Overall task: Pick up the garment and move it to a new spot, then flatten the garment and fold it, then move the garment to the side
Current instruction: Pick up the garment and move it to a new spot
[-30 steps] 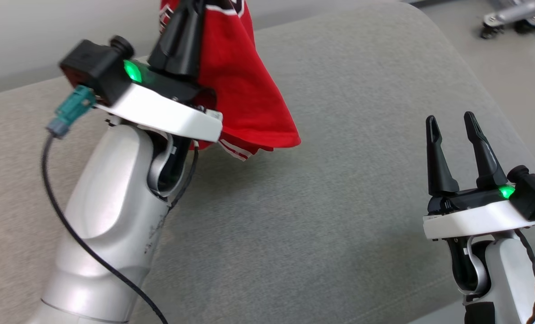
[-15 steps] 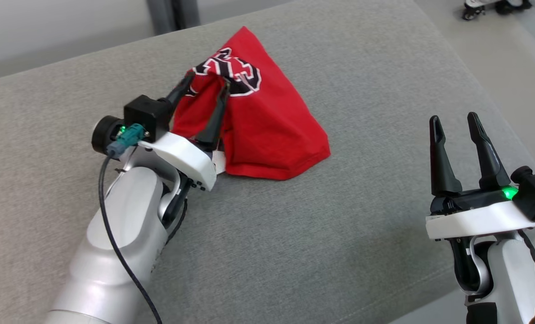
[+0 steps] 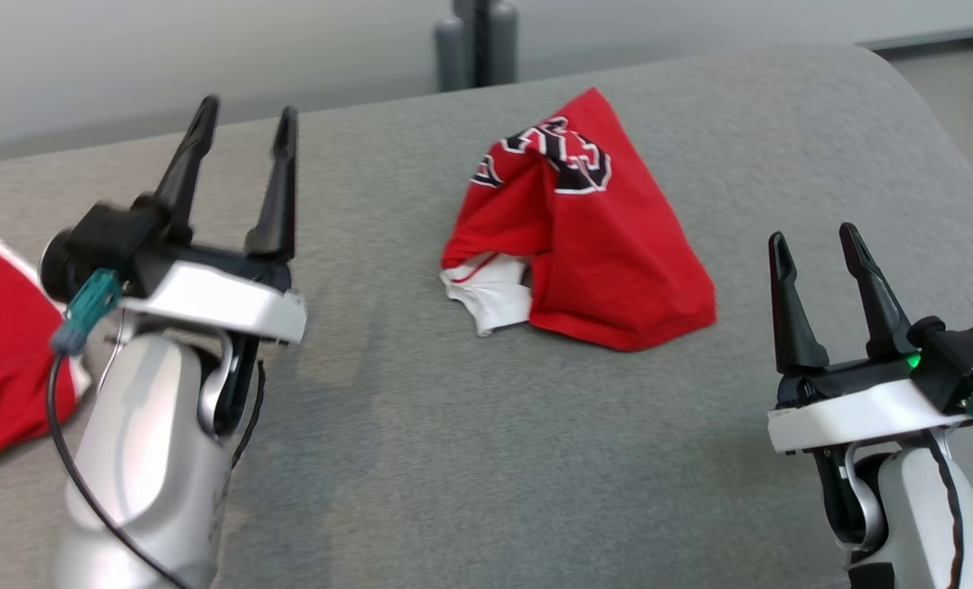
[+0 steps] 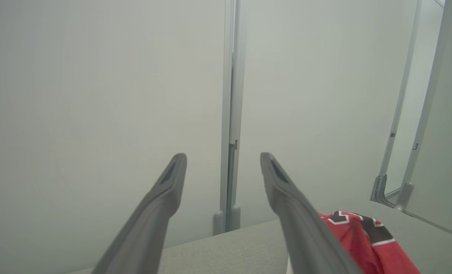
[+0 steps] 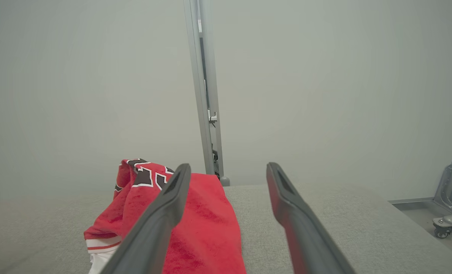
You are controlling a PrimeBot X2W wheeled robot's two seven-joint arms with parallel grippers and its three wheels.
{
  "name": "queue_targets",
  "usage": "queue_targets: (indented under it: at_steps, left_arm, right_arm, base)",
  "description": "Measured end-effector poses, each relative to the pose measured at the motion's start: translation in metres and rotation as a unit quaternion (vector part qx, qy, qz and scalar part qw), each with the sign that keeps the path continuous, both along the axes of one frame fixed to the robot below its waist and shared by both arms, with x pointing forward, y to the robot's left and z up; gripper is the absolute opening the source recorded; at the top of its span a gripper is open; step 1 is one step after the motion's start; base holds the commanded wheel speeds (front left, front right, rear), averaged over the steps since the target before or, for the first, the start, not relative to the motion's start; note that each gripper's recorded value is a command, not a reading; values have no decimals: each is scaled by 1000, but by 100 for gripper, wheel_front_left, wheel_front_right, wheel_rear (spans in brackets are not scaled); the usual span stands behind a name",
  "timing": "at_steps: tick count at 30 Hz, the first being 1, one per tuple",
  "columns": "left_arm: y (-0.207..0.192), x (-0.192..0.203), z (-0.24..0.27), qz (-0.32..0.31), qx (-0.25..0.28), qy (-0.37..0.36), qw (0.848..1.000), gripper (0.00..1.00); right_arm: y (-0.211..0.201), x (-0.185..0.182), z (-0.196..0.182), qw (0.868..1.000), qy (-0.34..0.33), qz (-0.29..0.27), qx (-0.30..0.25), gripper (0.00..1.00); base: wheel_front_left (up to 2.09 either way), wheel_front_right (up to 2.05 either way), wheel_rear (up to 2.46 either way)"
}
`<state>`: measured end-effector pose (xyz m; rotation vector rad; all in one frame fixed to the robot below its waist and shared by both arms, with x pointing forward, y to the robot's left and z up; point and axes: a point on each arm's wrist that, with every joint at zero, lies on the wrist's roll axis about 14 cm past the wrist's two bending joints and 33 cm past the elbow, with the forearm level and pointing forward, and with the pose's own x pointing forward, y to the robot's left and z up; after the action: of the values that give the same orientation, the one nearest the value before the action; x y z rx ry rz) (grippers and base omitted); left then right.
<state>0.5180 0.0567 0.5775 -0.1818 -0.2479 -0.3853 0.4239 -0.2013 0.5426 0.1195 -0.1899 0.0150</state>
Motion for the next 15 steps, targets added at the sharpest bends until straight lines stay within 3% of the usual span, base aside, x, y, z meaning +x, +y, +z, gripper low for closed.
queue_targets:
  at_steps: [7, 15]
  left_arm:
    - [74, -48, -18, 92, -2, 23, 996, 100]
    - [109, -105, -41, 140, 17, 49, 989, 100]
  right_arm:
    - [37, 1, -2, 999, 2, 50, -3, 100]
    - [68, -5, -4, 996, 6, 91, -3, 100]
  base:
    - [0, 0, 0]
    - [0, 0, 0]
